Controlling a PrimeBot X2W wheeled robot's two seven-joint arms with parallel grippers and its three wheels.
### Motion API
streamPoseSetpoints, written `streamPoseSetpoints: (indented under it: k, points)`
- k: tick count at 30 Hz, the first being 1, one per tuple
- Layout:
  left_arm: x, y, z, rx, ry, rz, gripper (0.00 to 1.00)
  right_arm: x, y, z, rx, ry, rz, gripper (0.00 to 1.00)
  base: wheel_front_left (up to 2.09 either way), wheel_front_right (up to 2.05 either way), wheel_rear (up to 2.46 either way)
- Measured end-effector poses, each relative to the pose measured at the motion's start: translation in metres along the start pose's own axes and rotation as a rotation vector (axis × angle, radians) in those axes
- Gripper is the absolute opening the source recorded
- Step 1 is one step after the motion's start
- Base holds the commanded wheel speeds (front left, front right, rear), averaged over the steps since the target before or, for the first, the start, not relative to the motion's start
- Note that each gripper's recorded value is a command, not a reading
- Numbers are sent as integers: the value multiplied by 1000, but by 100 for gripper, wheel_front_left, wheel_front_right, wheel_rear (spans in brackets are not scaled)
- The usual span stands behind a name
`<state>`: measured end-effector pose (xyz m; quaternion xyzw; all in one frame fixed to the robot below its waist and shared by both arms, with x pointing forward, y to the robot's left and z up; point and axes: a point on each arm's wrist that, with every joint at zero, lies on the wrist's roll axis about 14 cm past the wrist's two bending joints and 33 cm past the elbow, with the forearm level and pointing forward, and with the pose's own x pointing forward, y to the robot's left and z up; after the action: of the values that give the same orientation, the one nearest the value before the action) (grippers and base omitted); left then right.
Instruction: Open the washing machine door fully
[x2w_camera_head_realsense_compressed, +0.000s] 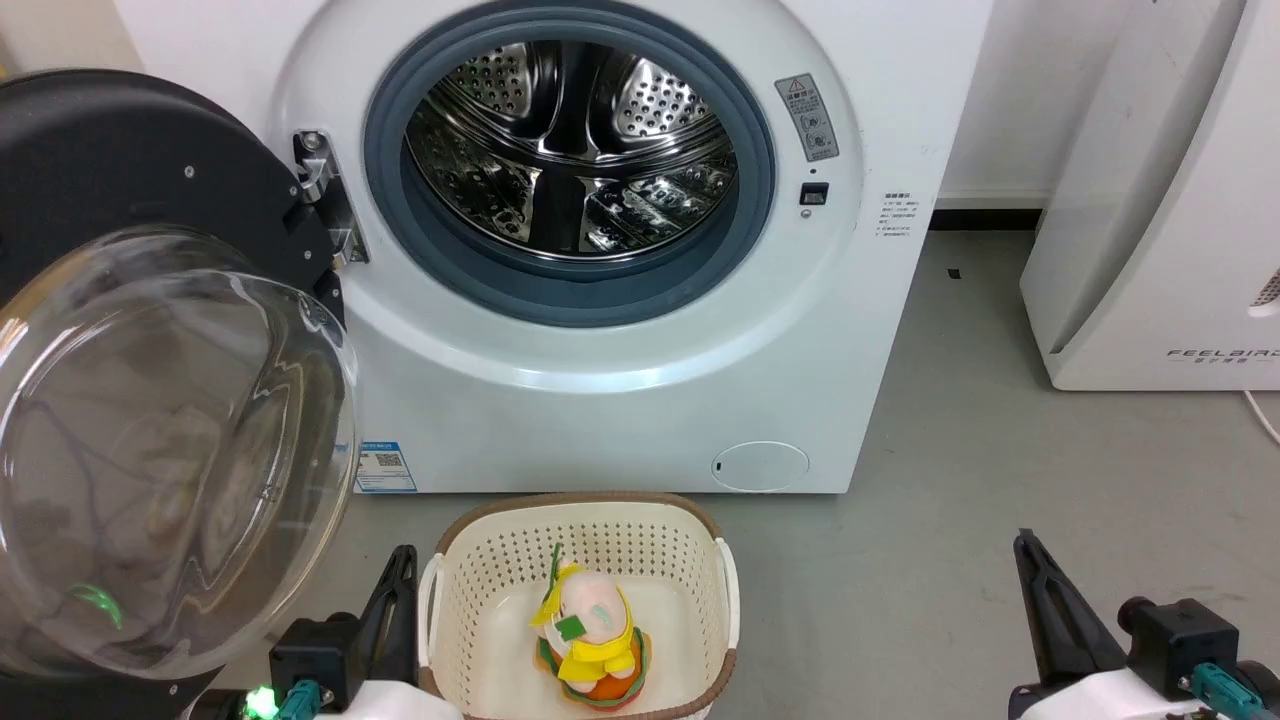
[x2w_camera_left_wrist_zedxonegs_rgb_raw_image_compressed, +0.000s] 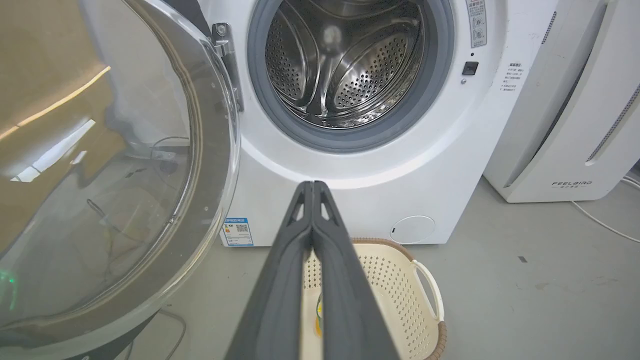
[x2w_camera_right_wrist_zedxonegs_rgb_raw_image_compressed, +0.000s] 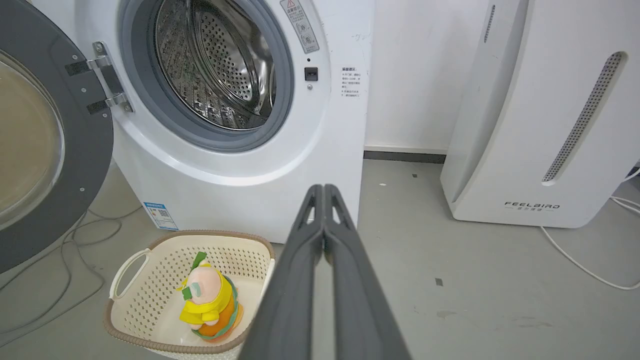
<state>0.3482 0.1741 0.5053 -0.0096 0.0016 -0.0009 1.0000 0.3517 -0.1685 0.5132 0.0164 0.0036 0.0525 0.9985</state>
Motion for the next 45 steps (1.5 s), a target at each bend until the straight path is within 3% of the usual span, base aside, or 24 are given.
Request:
streamPoseSetpoints:
  k: [45]
  points:
    - [14, 2, 11, 39, 10, 3, 0, 11, 4, 4, -52, 15, 14, 0, 0, 0, 0]
